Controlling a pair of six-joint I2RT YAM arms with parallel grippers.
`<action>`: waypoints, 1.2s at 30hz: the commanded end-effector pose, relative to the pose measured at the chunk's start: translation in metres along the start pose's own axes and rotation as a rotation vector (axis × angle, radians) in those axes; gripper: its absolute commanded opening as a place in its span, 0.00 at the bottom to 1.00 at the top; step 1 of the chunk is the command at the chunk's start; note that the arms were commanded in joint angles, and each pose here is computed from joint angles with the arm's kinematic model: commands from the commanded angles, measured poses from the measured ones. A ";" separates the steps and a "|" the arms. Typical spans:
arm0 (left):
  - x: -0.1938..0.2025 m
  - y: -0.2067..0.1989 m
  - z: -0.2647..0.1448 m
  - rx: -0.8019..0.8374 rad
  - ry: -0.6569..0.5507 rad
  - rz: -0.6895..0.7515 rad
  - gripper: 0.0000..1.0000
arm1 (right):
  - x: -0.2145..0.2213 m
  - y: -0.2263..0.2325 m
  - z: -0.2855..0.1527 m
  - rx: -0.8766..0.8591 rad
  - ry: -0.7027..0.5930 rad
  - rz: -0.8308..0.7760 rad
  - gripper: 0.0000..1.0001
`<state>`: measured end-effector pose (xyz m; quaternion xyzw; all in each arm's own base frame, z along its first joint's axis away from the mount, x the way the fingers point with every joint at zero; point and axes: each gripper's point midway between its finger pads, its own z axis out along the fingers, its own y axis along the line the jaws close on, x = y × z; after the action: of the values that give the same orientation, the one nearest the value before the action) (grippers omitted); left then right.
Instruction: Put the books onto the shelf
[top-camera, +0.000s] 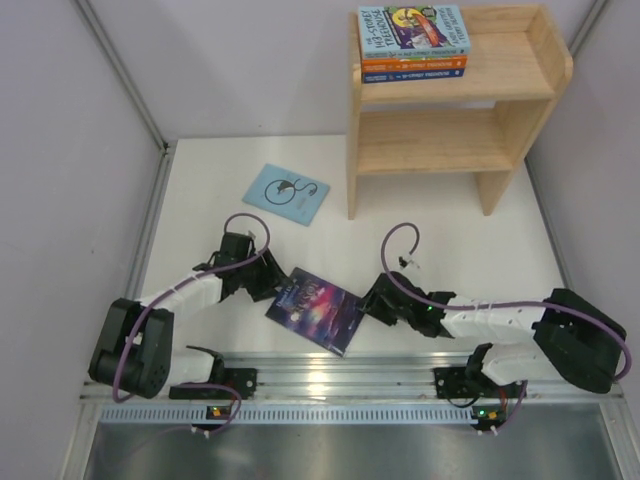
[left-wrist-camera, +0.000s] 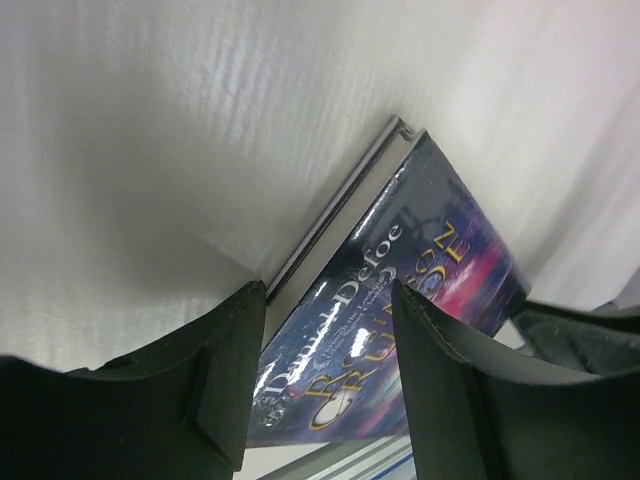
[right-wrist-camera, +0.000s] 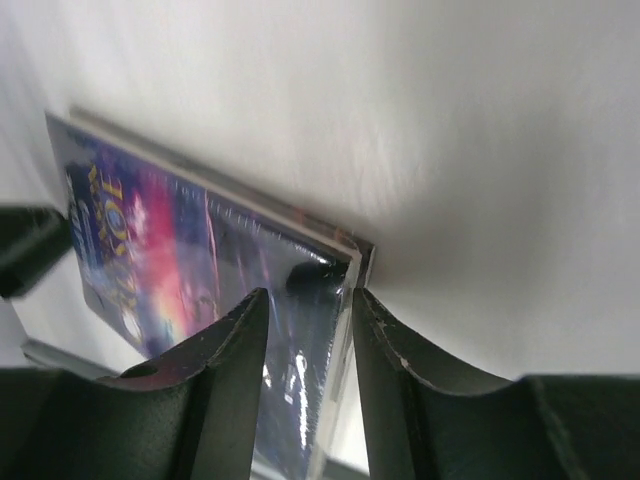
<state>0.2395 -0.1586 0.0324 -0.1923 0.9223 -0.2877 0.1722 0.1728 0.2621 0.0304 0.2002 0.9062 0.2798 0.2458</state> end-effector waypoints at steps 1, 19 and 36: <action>0.017 -0.026 -0.005 0.118 0.045 -0.007 0.58 | -0.059 0.016 0.001 -0.103 -0.131 -0.086 0.39; 0.069 -0.065 0.001 0.053 0.029 0.190 0.61 | -0.171 0.002 -0.054 0.034 -0.151 -0.195 0.52; 0.089 -0.067 0.015 0.123 0.138 0.264 0.49 | -0.052 -0.056 -0.050 -0.183 0.047 -0.170 0.42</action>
<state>0.1840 -0.2462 0.0309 -0.0530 0.9441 -0.2927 0.1422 0.1672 0.1522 0.0360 0.1263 0.9167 0.2921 0.2416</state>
